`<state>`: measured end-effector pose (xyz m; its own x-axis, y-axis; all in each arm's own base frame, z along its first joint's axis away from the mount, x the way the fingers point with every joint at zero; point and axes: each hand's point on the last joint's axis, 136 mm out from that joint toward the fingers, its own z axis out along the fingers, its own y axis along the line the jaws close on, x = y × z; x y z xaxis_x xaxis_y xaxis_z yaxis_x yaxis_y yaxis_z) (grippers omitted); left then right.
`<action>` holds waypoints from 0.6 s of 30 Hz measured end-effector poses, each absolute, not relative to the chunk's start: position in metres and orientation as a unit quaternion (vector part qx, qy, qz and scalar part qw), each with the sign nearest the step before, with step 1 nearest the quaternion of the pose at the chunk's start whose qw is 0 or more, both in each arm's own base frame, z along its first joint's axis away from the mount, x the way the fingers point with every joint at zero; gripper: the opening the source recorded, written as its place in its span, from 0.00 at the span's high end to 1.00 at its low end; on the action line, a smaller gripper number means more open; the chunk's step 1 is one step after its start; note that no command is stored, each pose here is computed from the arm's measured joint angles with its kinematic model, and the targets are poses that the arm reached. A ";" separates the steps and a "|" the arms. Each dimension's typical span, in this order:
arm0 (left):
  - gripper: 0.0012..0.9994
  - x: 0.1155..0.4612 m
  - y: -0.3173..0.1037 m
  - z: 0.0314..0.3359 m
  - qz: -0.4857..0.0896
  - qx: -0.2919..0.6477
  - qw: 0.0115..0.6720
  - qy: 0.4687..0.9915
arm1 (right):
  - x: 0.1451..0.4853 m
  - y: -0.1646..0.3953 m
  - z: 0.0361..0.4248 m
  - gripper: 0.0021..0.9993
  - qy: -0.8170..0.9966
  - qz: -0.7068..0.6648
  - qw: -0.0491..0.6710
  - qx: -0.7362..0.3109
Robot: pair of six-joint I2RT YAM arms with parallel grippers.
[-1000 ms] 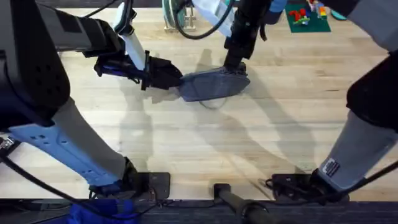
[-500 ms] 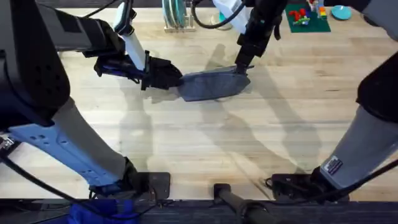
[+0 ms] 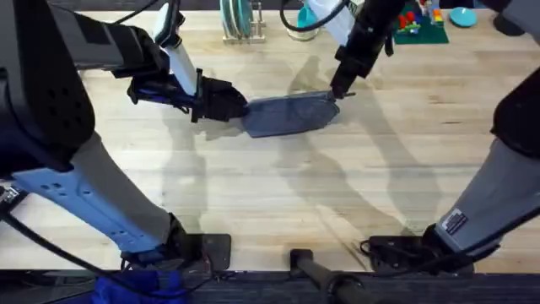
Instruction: Unzip the bag, pick up the pens from the table one at a time and place them inside, then zip the bag closed.
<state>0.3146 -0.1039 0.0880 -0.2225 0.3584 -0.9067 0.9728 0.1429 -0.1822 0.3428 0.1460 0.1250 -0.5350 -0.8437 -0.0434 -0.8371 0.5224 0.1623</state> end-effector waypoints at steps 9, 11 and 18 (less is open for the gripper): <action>0.96 0.315 -0.104 0.088 -0.418 0.504 0.367 0.661 | 0.335 0.133 0.111 0.97 -0.885 -0.102 0.043 0.452; 0.96 0.315 -0.104 0.088 -0.418 0.504 0.367 0.661 | 0.337 0.128 0.111 0.97 -0.890 -0.108 0.041 0.440; 0.96 0.315 -0.104 0.088 -0.418 0.504 0.368 0.660 | 0.342 0.117 0.112 0.97 -0.903 -0.135 0.034 0.406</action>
<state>0.3146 -0.1040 0.0882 -0.2225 0.3578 -0.9069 0.9728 0.1426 -0.1825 0.3420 0.1165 0.1118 -0.6683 -0.7423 -0.0482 -0.7240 0.6342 0.2713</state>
